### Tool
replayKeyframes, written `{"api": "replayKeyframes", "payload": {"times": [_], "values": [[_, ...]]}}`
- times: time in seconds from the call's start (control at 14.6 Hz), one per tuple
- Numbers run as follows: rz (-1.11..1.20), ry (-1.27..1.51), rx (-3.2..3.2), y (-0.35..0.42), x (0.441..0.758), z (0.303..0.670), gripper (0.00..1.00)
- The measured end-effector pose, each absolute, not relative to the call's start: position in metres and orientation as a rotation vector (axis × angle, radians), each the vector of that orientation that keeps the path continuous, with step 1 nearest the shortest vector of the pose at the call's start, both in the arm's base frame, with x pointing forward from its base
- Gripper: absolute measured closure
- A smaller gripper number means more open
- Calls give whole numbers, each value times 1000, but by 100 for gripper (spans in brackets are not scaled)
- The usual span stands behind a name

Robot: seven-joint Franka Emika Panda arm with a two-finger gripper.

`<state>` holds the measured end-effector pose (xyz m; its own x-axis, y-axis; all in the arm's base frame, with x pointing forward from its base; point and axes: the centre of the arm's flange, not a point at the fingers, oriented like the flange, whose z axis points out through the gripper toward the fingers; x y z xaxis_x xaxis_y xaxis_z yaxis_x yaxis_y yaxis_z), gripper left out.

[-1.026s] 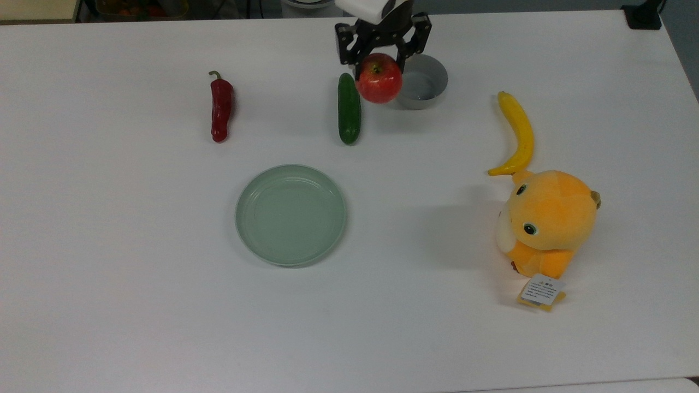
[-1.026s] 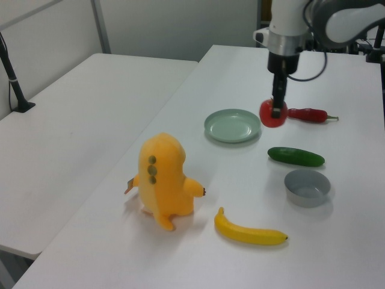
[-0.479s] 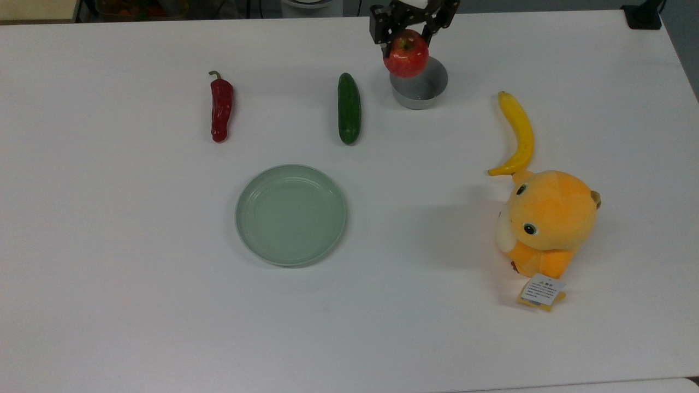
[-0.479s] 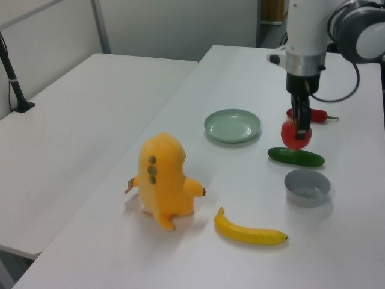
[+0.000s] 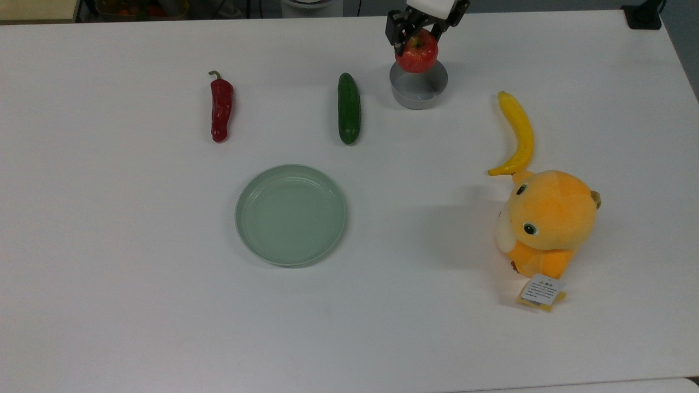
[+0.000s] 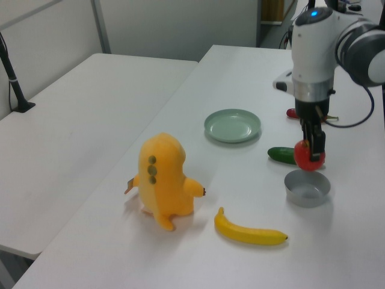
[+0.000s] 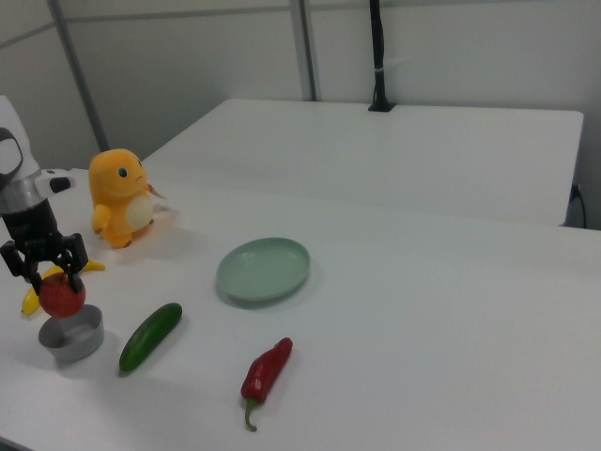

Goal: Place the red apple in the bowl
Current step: 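Lower the apple into the grey bowl and open the gripper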

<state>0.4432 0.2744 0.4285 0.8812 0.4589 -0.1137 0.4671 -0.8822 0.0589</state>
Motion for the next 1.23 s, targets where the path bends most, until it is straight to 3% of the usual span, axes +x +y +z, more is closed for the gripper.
{"api": "replayKeyframes", "payload": {"times": [0.75,0.96,1.09,1.23], "values": [[-222,784,2959,293,451,371,26],[-218,785,2960,293,452,373,19],[-217,785,2960,293,452,373,0],[-217,784,2961,293,452,373,0]]}}
